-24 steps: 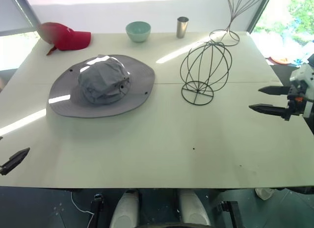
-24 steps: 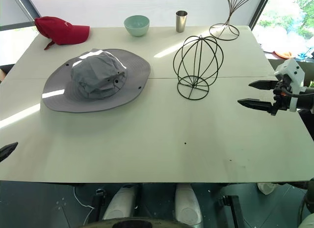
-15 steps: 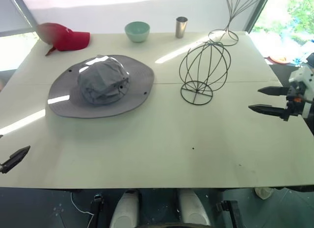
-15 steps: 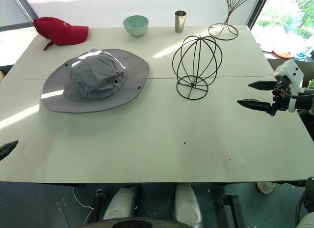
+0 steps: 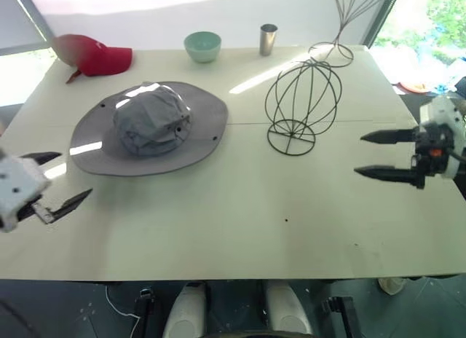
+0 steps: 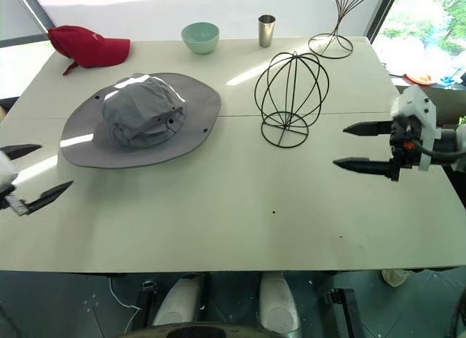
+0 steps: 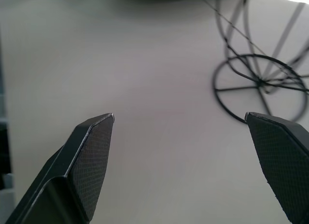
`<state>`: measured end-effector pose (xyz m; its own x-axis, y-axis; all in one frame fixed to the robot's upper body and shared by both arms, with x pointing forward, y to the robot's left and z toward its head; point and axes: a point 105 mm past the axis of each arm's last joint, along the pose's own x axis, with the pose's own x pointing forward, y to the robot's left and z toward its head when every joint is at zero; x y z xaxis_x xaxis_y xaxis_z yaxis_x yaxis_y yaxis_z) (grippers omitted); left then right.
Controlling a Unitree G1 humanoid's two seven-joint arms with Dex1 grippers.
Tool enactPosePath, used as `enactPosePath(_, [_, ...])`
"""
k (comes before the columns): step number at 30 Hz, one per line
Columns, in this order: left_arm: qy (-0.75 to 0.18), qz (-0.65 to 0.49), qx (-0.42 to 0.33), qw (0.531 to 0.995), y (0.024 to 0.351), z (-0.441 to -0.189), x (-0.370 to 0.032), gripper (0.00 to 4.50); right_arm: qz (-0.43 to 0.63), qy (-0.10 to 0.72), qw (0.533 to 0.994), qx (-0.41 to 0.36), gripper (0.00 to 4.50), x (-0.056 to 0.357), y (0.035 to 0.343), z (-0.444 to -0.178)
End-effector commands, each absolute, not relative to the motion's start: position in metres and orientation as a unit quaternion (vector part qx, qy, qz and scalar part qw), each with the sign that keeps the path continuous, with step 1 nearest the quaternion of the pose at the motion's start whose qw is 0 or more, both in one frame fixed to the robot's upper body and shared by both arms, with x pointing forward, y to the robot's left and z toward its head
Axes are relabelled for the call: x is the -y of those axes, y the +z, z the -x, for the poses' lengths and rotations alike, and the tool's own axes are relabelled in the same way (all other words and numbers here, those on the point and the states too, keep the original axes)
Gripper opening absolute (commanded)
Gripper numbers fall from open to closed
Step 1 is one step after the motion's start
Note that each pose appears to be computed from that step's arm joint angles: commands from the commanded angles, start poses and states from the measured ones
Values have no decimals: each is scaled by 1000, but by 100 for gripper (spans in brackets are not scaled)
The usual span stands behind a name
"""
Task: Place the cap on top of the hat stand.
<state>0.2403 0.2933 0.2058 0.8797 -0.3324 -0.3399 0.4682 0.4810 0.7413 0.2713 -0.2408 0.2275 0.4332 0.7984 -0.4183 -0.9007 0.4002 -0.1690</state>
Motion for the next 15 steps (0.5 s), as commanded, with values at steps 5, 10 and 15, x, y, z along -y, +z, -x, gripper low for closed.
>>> enactPosePath(5, [-252,-561,-38,788,188,-278,-272,450,199,545,809,-92,445,204,251,-243])
enactPosePath(10, [-255,-604,-23,755,166,-305,-260,450,197,540,814,-83,445,197,253,-241])
enactPosePath(15, [-213,-635,8,743,153,-338,-248,450,193,534,820,-69,445,191,259,-240])
